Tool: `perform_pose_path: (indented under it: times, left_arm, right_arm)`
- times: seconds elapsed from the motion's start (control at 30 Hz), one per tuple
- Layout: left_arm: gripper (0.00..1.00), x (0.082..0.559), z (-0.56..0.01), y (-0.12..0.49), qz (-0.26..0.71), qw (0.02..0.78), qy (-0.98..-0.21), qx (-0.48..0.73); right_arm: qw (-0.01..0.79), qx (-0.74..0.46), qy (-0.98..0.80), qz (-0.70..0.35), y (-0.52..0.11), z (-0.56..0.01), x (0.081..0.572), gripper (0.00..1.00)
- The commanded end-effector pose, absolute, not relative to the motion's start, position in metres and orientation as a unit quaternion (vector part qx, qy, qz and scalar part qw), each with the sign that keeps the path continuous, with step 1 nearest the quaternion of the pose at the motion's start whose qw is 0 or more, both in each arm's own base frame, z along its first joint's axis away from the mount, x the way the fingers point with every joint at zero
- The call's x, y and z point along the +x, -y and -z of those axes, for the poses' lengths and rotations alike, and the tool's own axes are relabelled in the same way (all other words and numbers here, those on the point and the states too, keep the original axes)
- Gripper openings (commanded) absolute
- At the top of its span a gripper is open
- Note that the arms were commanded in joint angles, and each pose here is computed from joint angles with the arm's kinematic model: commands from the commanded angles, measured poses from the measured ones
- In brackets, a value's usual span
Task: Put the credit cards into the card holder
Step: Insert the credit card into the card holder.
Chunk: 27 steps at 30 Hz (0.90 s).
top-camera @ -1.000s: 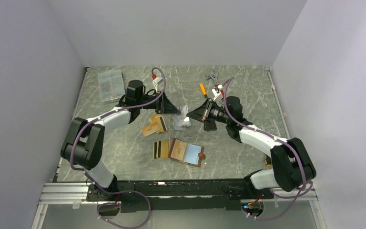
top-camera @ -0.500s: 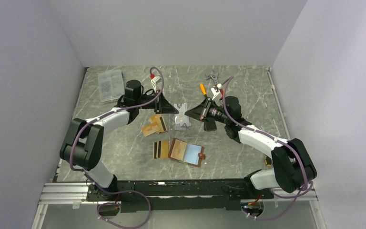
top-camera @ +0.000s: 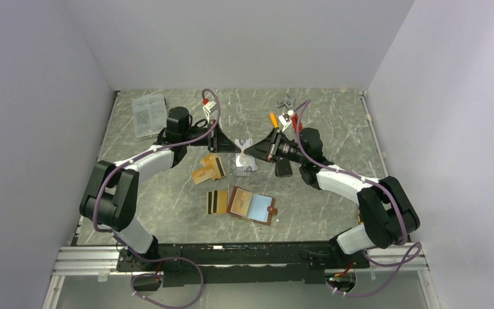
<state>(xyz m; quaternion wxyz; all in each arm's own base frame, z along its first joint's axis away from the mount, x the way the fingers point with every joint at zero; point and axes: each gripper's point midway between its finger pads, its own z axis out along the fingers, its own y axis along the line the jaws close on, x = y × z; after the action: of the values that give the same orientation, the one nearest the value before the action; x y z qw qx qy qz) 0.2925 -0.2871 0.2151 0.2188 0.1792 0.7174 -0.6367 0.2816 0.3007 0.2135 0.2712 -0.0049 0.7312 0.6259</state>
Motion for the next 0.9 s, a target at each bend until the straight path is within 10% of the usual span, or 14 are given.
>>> perform_pose_path:
  times: [0.0, 0.23, 0.87]
  left_arm:
    - [0.00, 0.288, -0.231, 0.290, 0.640, 0.238, -0.703, 0.200]
    - [0.64, 0.302, -0.207, 0.281, 0.568, 0.254, -0.762, 0.182]
    - [0.68, 0.213, -0.084, 0.277, 0.392, 0.137, -0.862, 0.291]
  right_arm:
    - [0.288, -0.068, -0.659, -0.691, -0.311, -0.271, 0.268, 0.10]
    - [0.291, -0.036, -0.764, -0.575, -0.290, -0.228, 0.269, 0.00]
    - [0.187, 0.018, -0.945, -0.269, -0.230, -0.094, 0.158, 0.00]
